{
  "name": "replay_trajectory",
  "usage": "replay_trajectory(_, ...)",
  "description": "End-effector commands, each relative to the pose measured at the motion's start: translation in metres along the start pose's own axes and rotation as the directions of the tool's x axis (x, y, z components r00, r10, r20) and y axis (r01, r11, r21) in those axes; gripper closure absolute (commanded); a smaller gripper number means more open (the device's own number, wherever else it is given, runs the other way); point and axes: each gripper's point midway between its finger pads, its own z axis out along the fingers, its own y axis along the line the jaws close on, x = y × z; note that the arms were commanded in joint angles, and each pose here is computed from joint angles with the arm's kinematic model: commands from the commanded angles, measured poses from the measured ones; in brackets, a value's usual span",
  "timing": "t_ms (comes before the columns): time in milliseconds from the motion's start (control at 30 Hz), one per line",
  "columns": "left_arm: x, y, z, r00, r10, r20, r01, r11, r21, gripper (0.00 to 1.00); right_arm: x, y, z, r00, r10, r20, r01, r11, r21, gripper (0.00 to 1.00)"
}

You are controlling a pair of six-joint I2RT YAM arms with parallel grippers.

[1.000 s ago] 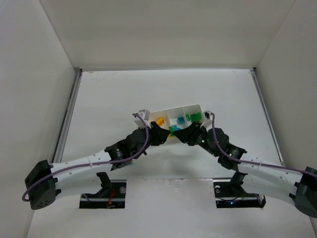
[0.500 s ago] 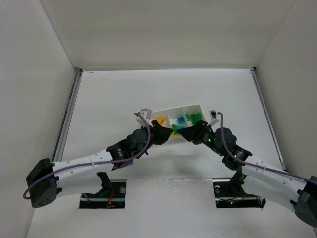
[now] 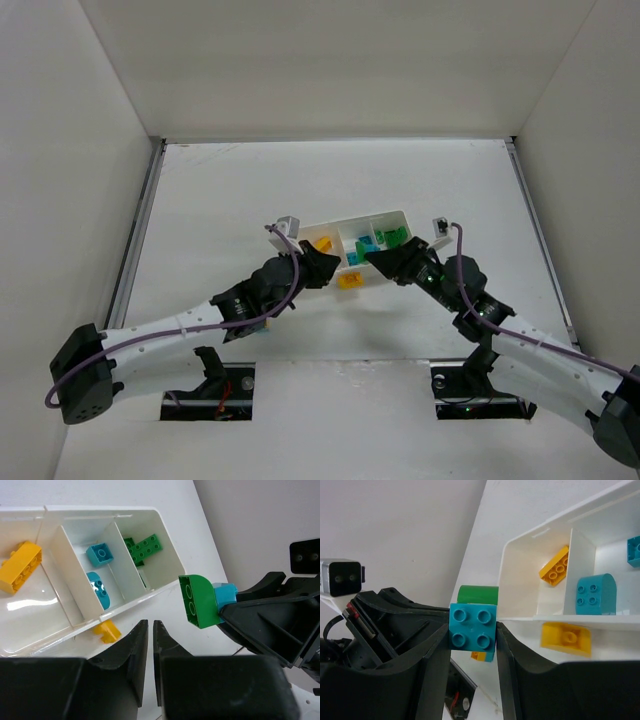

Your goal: Sort the legos into containers by color

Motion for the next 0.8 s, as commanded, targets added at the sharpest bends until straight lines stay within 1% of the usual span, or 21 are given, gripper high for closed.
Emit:
replay_trajectory(0, -0.028, -0.012, -0.007, 0.997, -0.010, 0.077, 0.008, 0.999, 0.038, 0.93, -0.019, 0.023, -0.002, 0.998, -0.012, 0.055, 0.016, 0.998, -0.066, 0.74)
replay_trajectory(67, -0.041, -0.016, -0.008, 0.995, 0.010, 0.103, -0.014, 0.999, 0.038, 0.93, -0.022, 0.021, -0.003, 0.997, -0.019, 0.068, 0.023, 0.998, -0.055, 0.74)
replay_trajectory(133, -0.044, -0.016, -0.009, 0.995, 0.025, 0.096, -0.028, 0.999, 0.034, 0.92, -0.023, 0.019, -0.006, 0.997, -0.025, 0.072, 0.029, 0.999, -0.046, 0.74)
replay_trajectory(167, -0.037, -0.018, -0.009, 0.997, 0.039, 0.066, -0.041, 0.999, 0.035, 0.90, -0.024, 0.018, -0.007, 0.997, -0.031, 0.073, 0.035, 0.998, -0.044, 0.74)
replay_trajectory(233, -0.012, -0.013, -0.007, 0.995, 0.097, -0.027, -0.097, 0.995, 0.011, 0.86, -0.026, 0.010, -0.011, 0.995, -0.058, 0.085, 0.059, 0.998, -0.009, 0.74)
replay_trajectory(300, 0.020, -0.003, -0.005, 0.979, 0.165, -0.124, -0.168, 0.986, -0.019, 0.78, -0.029, -0.003, -0.013, 0.991, -0.089, 0.099, 0.084, 0.995, 0.050, 0.74)
replay_trajectory(400, 0.064, 0.012, -0.002, 0.931, 0.267, -0.248, -0.289, 0.956, -0.054, 0.61, -0.032, -0.015, -0.014, 0.988, -0.114, 0.102, 0.104, 0.990, 0.100, 0.74)
replay_trajectory(467, 0.085, 0.016, 0.001, 0.897, 0.332, -0.293, -0.366, 0.928, -0.071, 0.50, -0.032, -0.019, -0.016, 0.987, -0.119, 0.103, 0.108, 0.988, 0.108, 0.74)
replay_trajectory(500, 0.091, 0.016, 0.003, 0.876, 0.374, -0.304, -0.411, 0.909, -0.067, 0.47, -0.032, -0.020, -0.017, 0.987, -0.121, 0.107, 0.109, 0.988, 0.111, 0.74)
replay_trajectory(600, 0.108, 0.017, 0.007, 0.814, 0.471, -0.338, -0.515, 0.856, -0.049, 0.42, -0.034, -0.026, -0.023, 0.985, -0.128, 0.119, 0.113, 0.986, 0.124, 0.74)
replay_trajectory(667, 0.120, 0.018, 0.006, 0.777, 0.511, -0.368, -0.558, 0.829, -0.025, 0.39, -0.036, -0.033, -0.028, 0.983, -0.130, 0.129, 0.111, 0.983, 0.143, 0.74)
replay_trajectory(767, 0.141, 0.023, 0.000, 0.700, 0.586, -0.408, -0.630, 0.776, 0.033, 0.37, -0.040, -0.041, -0.034, 0.981, -0.131, 0.146, 0.107, 0.981, 0.160, 0.74)
